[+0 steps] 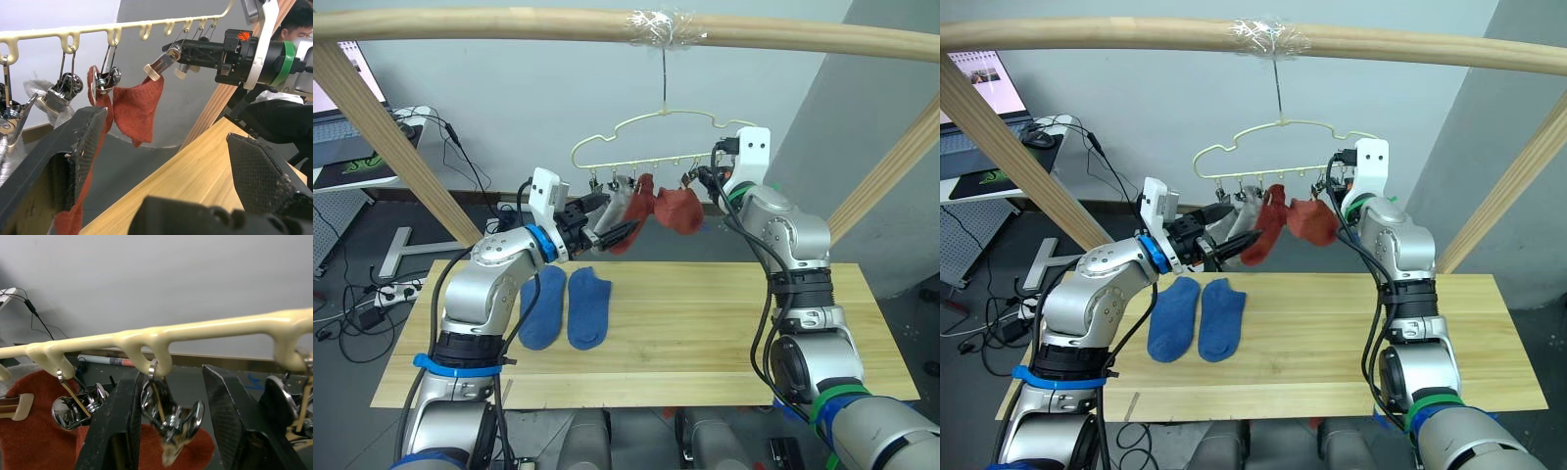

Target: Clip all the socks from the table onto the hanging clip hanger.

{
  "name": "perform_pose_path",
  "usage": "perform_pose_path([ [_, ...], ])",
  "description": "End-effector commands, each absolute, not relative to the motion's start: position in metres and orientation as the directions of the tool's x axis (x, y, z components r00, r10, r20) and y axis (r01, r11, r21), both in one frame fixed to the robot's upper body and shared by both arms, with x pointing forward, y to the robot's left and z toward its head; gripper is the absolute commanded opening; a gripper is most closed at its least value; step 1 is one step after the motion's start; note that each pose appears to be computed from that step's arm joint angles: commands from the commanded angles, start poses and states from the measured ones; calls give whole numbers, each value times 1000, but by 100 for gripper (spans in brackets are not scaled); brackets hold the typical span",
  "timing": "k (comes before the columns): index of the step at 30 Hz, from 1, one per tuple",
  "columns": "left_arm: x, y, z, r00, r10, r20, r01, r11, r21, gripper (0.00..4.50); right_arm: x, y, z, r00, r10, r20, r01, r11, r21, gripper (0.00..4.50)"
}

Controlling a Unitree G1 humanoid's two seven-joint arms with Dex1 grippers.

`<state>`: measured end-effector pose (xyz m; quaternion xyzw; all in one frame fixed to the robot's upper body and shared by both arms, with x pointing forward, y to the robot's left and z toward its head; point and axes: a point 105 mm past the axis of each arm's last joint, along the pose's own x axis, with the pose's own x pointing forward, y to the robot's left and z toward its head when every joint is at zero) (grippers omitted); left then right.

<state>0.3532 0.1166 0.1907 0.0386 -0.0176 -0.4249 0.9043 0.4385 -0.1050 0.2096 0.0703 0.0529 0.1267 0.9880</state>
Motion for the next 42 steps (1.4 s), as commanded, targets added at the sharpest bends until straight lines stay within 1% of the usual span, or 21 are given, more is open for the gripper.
perform_pose_path([
  [1, 350, 114, 200, 630, -776, 34, 768, 628, 122, 450, 437, -101, 235, 962, 272, -8, -267, 950, 164, 196],
  [18, 351, 115, 199, 635, -772, 34, 763, 633, 129, 450, 439, -95, 238, 955, 295, -5, -289, 938, 193, 196],
  [21, 351, 114, 199, 635, -772, 35, 763, 634, 130, 450, 439, -95, 237, 956, 293, -12, -285, 940, 190, 131],
  [24, 351, 115, 199, 636, -771, 34, 762, 634, 131, 450, 439, -96, 236, 957, 288, -16, -281, 942, 185, 44],
  [26, 351, 115, 199, 637, -770, 34, 761, 635, 132, 450, 439, -96, 236, 958, 286, -17, -278, 943, 182, 8],
  [31, 354, 115, 195, 653, -757, 18, 750, 650, 121, 450, 439, -99, 236, 960, 279, -17, -272, 946, 175, 8],
  [33, 357, 117, 186, 676, -736, -32, 734, 669, 116, 450, 439, -100, 236, 961, 277, -16, -270, 947, 172, 8],
  [37, 365, 126, 147, 700, -677, -225, 711, 688, 145, 450, 438, -99, 237, 960, 280, -16, -274, 948, 163, 8],
  [39, 373, 136, 119, 714, -615, -334, 688, 706, 168, 450, 437, -96, 237, 957, 288, -15, -283, 946, 158, 8],
  [42, 384, 147, 90, 725, -542, -424, 663, 716, 218, 450, 436, -93, 238, 955, 295, -12, -290, 945, 155, 8],
])
